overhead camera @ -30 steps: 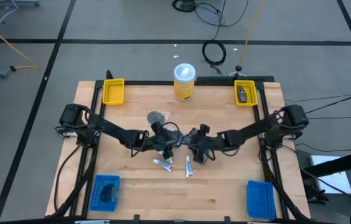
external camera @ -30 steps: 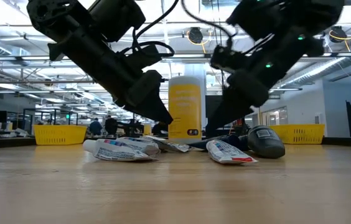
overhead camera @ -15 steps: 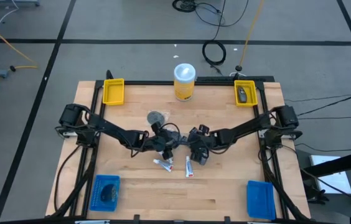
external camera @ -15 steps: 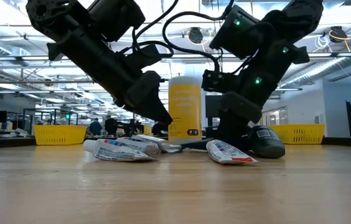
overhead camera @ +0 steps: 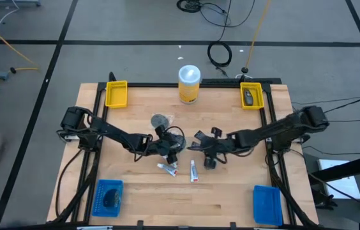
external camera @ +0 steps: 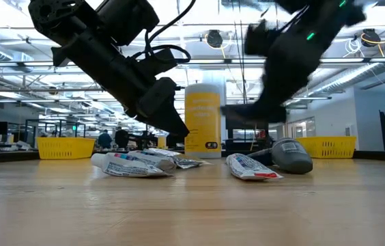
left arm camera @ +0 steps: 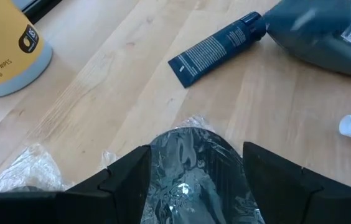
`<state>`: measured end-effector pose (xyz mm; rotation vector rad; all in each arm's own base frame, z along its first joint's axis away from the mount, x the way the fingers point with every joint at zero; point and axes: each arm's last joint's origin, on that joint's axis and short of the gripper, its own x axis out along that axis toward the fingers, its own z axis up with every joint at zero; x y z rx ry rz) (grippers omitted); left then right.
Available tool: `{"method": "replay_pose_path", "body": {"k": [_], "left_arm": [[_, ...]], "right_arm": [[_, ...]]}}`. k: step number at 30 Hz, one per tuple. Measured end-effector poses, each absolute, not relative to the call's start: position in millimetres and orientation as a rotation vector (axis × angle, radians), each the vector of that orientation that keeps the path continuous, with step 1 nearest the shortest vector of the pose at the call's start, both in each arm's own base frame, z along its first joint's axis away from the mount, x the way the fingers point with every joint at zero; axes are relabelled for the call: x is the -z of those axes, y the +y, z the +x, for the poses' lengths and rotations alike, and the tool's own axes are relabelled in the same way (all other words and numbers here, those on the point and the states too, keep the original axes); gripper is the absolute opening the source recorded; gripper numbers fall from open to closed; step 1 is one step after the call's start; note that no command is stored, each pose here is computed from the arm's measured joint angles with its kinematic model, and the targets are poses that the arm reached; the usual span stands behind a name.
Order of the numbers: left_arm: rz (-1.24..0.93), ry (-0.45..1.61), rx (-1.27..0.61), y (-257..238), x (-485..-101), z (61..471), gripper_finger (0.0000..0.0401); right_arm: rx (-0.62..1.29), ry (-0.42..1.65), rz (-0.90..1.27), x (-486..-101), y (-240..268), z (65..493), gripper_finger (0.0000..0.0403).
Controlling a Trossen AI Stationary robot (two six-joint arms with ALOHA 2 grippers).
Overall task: Pick & Place Travel size toiletries
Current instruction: Put the left blue shave cream into the right blue bin
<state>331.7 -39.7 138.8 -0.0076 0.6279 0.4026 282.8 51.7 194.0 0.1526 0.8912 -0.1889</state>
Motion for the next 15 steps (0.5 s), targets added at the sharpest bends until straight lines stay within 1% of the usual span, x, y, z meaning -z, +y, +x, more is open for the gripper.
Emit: {"method": "replay_pose_path", "body": {"k": [3,6,10,15], "left_arm": [[-0.008,0.628,-0.402,-40,-139,332,0.0250],[-0.003,0.628,-0.401,-40,-139,332,0.0250],[-0.001,0.627,-0.401,-39,-139,332,0.0250],[0.015,0.630,-0.404,-36,-139,332,0.0250]], "right_arm": [[0.118,0.938,0.275,-213,58,262,0.0070],[0.054,1.034,0.424,-227,62,238,0.0066],[-0.005,1.224,0.615,-239,66,206,0.0067],[-0.053,1.468,0.857,-247,77,176,0.0067]]}}
